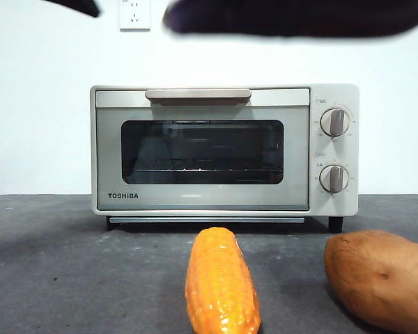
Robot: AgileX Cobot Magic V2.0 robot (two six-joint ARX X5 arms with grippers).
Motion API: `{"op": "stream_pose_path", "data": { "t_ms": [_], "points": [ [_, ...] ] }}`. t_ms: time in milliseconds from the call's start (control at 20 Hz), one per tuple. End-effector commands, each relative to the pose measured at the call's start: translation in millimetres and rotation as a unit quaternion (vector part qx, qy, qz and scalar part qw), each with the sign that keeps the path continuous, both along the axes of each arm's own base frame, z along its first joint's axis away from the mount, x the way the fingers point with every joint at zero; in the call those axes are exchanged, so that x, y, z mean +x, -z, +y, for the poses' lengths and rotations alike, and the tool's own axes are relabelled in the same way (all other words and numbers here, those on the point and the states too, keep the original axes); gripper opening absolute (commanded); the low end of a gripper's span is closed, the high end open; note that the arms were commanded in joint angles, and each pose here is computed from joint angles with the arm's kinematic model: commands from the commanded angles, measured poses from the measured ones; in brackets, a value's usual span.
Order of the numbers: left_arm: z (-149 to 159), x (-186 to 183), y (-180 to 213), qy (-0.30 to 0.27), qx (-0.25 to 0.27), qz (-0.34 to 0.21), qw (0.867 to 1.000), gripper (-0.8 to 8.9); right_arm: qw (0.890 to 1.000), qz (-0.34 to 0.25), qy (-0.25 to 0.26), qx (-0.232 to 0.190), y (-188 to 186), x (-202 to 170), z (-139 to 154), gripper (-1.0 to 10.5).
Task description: Take the eggplant from the table,put the eggplant in the oven
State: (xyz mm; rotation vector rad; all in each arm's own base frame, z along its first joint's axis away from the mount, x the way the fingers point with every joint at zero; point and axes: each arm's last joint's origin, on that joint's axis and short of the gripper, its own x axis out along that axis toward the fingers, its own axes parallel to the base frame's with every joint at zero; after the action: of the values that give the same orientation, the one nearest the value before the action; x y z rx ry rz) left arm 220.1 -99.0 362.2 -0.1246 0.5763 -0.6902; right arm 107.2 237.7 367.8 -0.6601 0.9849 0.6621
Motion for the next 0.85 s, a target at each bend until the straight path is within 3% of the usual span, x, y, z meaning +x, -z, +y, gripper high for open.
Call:
{"op": "stream_pose_path", "data": {
  "t_ms": [50,200,500,850],
  "points": [
    [-20,14,-7,0.037,0.016,-0.013,0.999,0.06,1.000,-0.016,-0.007,0.007,-20,-14,-28,1.5],
    [-46,30,-6,0.069,0.032,-0.008,0.997,0.06,0.997,-0.042,-0.006,0.071,-46,-30,-67,1.5],
    [-87,60,10,0.064,0.105,-0.015,0.992,0.06,0.980,-0.077,0.006,0.181,-76,-57,-135,1.5],
    [-107,82,38,0.072,0.148,0.014,0.986,0.06,0.969,-0.086,0.018,0.229,-83,-68,-164,1.5]
  ]
}}
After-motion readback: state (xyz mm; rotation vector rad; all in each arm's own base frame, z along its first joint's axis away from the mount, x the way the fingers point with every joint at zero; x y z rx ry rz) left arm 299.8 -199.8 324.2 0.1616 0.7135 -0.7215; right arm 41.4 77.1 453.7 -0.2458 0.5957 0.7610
